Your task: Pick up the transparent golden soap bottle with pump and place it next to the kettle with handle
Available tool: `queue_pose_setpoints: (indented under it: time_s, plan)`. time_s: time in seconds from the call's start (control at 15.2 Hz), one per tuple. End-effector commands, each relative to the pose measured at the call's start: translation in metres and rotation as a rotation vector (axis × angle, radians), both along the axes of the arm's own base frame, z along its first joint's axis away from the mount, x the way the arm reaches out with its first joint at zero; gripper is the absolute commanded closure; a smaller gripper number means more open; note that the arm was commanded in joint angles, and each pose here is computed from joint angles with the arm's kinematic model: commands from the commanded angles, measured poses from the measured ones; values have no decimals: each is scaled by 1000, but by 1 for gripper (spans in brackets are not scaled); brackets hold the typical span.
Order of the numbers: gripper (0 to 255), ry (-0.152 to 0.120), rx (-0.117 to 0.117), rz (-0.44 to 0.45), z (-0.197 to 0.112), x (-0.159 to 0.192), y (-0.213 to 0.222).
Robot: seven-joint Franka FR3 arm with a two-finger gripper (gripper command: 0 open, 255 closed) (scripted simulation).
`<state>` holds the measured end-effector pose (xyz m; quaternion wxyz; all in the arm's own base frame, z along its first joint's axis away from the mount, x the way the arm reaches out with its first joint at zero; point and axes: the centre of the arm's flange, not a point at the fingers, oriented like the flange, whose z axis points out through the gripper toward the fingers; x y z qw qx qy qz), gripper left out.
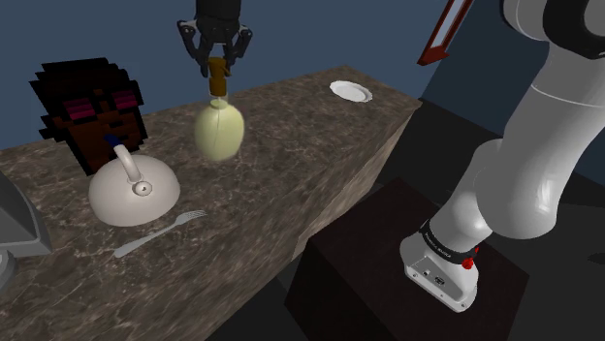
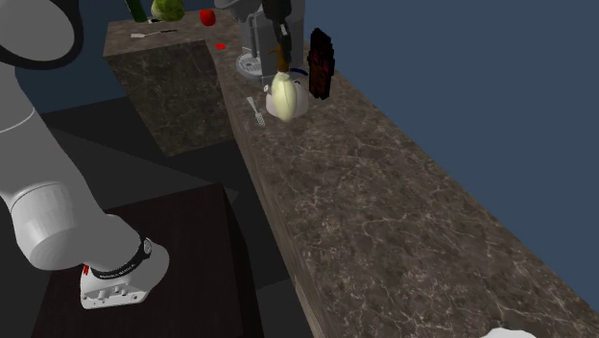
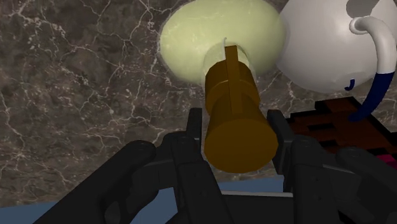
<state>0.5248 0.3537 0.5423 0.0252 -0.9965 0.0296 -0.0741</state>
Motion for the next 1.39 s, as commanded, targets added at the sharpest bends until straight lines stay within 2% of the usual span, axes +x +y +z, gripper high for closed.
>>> queue_pose_setpoints:
  time_s: [0.0,1.06,1.32]
  plan:
    - [255,-1,1,0,-10,0,0]
    - [255,-1,1,0,-97,0,0]
    - [255,-1,1,0,-97,0,0]
